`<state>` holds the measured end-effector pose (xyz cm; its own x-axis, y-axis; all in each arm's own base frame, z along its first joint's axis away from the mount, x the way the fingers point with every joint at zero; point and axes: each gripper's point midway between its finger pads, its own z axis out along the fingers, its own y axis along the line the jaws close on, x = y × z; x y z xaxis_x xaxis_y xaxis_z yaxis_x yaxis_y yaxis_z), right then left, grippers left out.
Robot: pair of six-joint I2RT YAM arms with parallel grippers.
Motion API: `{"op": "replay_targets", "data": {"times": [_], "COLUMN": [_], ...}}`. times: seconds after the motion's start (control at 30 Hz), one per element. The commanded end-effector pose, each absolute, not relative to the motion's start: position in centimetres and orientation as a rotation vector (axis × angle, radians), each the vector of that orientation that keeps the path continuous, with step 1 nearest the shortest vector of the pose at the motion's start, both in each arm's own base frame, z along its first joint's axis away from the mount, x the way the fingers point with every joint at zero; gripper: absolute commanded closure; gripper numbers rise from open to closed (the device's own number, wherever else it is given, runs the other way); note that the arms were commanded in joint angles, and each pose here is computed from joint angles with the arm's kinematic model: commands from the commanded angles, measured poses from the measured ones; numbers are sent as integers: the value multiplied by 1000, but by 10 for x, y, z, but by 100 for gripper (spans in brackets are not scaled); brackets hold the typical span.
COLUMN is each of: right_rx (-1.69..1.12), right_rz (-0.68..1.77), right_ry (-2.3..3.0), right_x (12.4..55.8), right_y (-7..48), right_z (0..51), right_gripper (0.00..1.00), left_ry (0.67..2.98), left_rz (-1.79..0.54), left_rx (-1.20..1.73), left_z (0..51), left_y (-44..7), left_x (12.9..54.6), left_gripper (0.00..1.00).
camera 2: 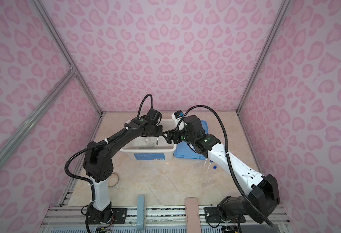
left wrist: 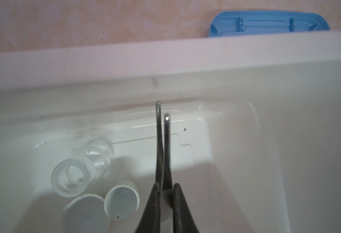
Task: Organize the chemistry lab equipment
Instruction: 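Lower the tweezers into the box beside the cups and open the left gripper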
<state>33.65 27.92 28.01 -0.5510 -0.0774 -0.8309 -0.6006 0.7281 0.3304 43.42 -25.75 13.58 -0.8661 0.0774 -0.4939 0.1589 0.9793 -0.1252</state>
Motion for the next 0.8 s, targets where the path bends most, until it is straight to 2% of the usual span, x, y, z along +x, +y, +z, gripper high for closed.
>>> {"op": "replay_targets", "data": {"times": [0.0, 0.77], "right_rx": [-511, -497], "right_rz": [791, 792], "right_ry": [2037, 2078], "right_x": [341, 343], "right_y": [282, 283], "right_z": [278, 260], "right_gripper": [5, 6], "left_ry": [2609, 2672], "left_rz": [-221, -148], "left_rx": [190, 125], "left_z": [124, 73], "left_y": [-260, -248], "left_x": [439, 435], "left_gripper": [98, 96]}}
